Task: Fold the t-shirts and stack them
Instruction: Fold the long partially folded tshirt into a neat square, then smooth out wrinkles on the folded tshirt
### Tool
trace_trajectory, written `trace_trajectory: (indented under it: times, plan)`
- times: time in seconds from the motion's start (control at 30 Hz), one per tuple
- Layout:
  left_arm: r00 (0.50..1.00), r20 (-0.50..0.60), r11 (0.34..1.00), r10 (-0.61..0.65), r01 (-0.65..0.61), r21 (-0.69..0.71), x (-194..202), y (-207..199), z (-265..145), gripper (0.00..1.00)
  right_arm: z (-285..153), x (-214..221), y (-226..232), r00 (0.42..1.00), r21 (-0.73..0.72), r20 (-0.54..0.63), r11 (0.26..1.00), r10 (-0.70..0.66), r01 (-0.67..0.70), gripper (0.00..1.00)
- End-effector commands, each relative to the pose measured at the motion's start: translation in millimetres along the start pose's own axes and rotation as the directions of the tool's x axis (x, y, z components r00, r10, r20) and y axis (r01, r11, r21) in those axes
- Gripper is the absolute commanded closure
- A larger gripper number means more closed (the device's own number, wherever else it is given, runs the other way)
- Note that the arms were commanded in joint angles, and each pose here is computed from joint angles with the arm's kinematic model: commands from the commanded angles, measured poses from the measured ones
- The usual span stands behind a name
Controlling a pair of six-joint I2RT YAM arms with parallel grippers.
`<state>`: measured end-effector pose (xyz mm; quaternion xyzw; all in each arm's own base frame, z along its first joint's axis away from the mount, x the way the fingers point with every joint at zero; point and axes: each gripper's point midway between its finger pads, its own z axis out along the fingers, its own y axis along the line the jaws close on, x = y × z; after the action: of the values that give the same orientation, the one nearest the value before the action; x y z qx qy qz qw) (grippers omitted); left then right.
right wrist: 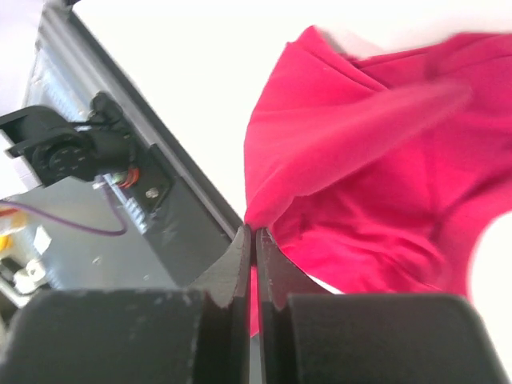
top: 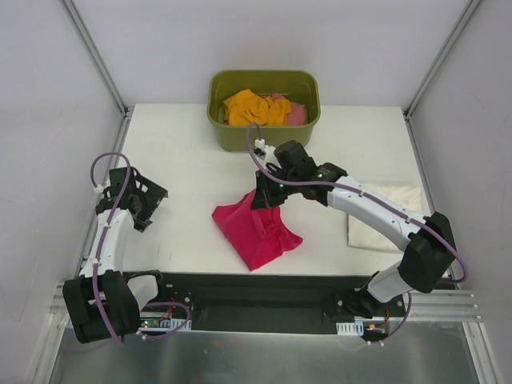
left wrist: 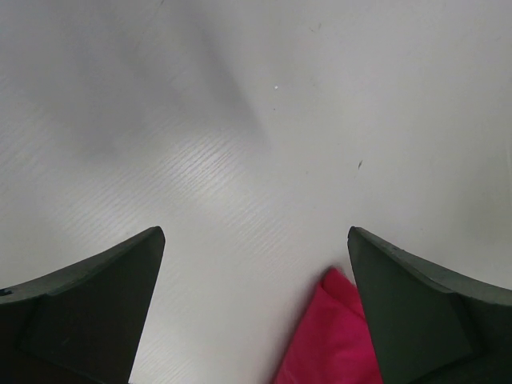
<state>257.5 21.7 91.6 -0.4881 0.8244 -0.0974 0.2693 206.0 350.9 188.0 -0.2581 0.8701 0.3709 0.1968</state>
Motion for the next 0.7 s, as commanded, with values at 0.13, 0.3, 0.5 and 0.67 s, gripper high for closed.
trace_trajectory:
  times: [0.13, 0.3, 0.5, 0.67]
  plan:
    - [0.999, -0.033, 0.996, 0.009, -0.006, 0.087, -2.0, -23.0, -0.3, 0.01, -31.6, -6.2, -33.6, 0.995, 0.117, 0.043, 0.99, -0.09, 0.085, 0.96]
    - [0.997, -0.065, 0.991, 0.041, -0.032, 0.134, 7.1, -34.2, -2.1, 0.01, -21.0, 16.9, -80.8, 0.998, 0.197, -0.058, 0.98, 0.037, -0.025, 0.92]
    - [0.982, -0.097, 0.968, 0.162, -0.139, 0.209, 31.0, -61.9, -10.8, 0.01, -19.3, 46.5, -137.7, 0.963, 0.383, -0.134, 0.908, 0.234, -0.168, 0.69]
    - [0.939, -0.164, 0.928, 0.303, -0.251, 0.277, 65.4, -87.4, -15.0, 0.01, -36.9, 41.8, -153.1, 0.965, 0.498, -0.119, 0.855, 0.233, -0.145, 0.45]
